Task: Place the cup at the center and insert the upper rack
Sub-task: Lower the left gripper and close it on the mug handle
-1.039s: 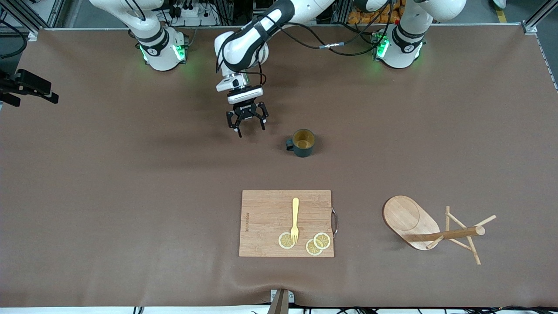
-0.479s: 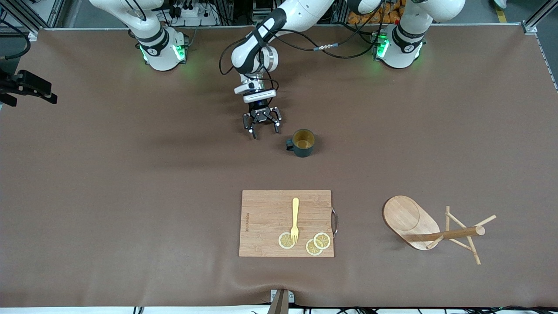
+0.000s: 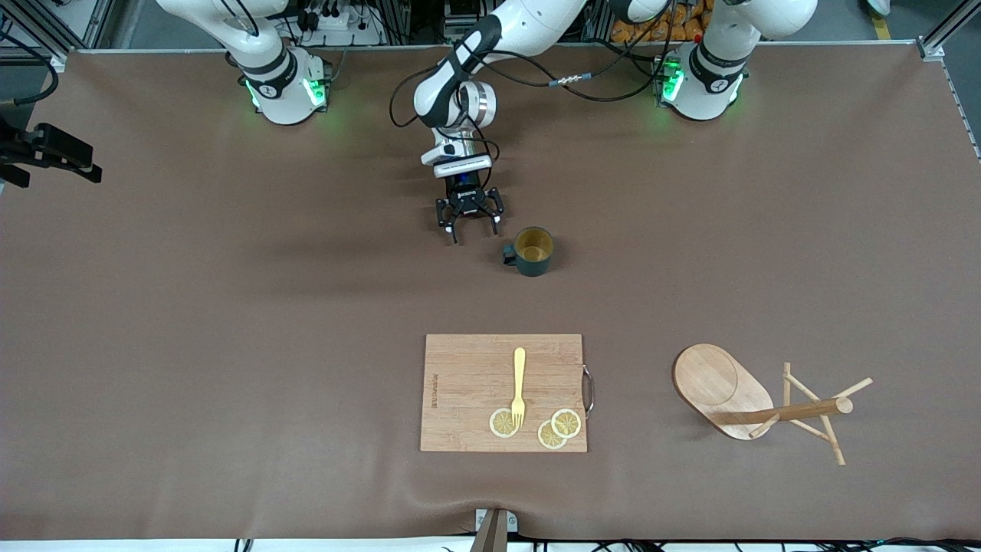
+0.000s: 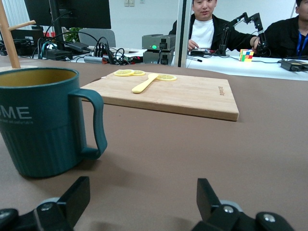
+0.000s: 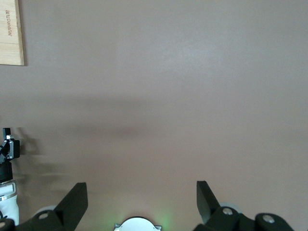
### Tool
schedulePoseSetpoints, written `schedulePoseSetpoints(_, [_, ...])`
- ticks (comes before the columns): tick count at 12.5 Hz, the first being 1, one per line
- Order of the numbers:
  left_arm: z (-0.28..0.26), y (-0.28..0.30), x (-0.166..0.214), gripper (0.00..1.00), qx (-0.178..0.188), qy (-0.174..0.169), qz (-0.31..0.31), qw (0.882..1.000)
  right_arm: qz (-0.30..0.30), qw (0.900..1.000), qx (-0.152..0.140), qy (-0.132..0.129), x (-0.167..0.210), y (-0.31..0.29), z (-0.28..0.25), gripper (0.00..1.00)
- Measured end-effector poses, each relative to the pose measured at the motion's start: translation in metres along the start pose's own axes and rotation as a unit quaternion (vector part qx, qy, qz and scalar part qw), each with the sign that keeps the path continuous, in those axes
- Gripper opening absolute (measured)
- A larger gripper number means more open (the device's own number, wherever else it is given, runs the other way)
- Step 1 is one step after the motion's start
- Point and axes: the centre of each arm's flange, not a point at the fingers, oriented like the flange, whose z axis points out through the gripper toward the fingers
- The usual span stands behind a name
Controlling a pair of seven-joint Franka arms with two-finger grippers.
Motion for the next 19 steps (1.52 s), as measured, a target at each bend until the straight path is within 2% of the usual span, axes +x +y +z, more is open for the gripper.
schedulePoseSetpoints(6, [0.006,-0.024,-0.014,0.96,-0.006,0.019,0.040,0.999,0.008,1.000,0.001,0.000,-0.001,0.009,0.000,1.00])
schedulePoseSetpoints(12, [0.015,-0.026,-0.008,0.87,-0.031,0.042,0.055,0.997,0.009,1.000,0.001,-0.002,-0.001,0.009,0.000,1.00])
schedulePoseSetpoints(19, [0.025,-0.033,-0.009,0.88,-0.029,0.046,0.062,0.997,0.006,1.000,0.001,-0.001,-0.001,0.006,0.000,1.00])
